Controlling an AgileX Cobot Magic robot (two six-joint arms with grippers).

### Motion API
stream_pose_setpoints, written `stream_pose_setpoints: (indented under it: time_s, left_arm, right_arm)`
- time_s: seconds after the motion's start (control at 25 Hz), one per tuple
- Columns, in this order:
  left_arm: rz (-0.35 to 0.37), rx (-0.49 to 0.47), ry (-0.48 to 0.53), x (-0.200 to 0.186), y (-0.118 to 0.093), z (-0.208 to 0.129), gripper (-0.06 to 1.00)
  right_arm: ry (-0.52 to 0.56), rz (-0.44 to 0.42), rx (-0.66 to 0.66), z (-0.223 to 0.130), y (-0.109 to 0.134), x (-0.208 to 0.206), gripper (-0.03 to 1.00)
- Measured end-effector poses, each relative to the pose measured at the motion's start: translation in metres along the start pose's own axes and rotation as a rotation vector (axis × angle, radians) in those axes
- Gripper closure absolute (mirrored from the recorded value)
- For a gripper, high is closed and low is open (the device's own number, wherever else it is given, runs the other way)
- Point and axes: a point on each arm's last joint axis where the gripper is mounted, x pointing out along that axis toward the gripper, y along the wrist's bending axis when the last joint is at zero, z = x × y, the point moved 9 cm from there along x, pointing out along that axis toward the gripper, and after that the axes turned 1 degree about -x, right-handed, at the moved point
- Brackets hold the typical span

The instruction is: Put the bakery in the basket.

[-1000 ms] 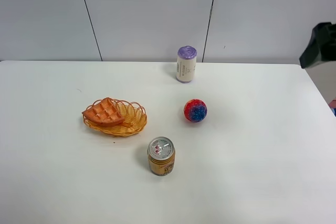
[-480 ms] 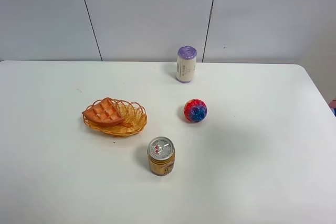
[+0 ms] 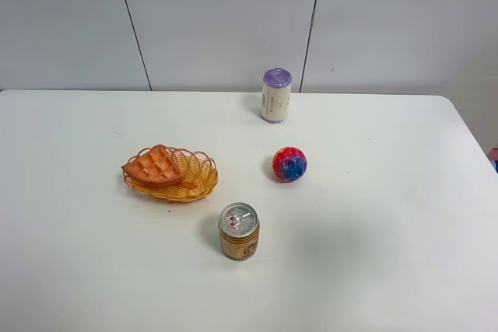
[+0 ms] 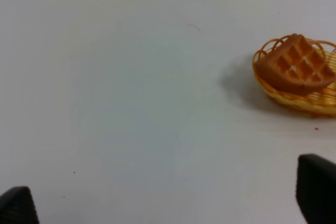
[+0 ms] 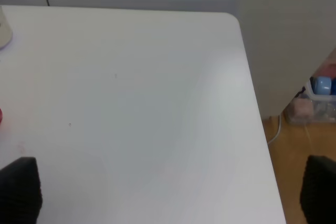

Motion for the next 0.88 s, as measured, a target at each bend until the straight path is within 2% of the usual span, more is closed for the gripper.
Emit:
stream_pose_setpoints:
  time_s: [0.28,0.6,0.88]
  left_arm:
    - [0.0,0.0,0.0,0.0,0.0,0.0,-0.05]
    - [0.0,0.0,0.0,0.0,0.0,0.0,-0.05]
    - [0.0,0.0,0.0,0.0,0.0,0.0,-0.05]
  right_arm:
    - [0.044,-0.032,-0.013,-0.029,-0.004,-0.023,-0.02]
    - [0.15,-0.022,-0.012,-0.094,0.002,0.004,-0.02]
    - [0.063,0.036,-0.007,-0.114,0.015,0.018,-0.02]
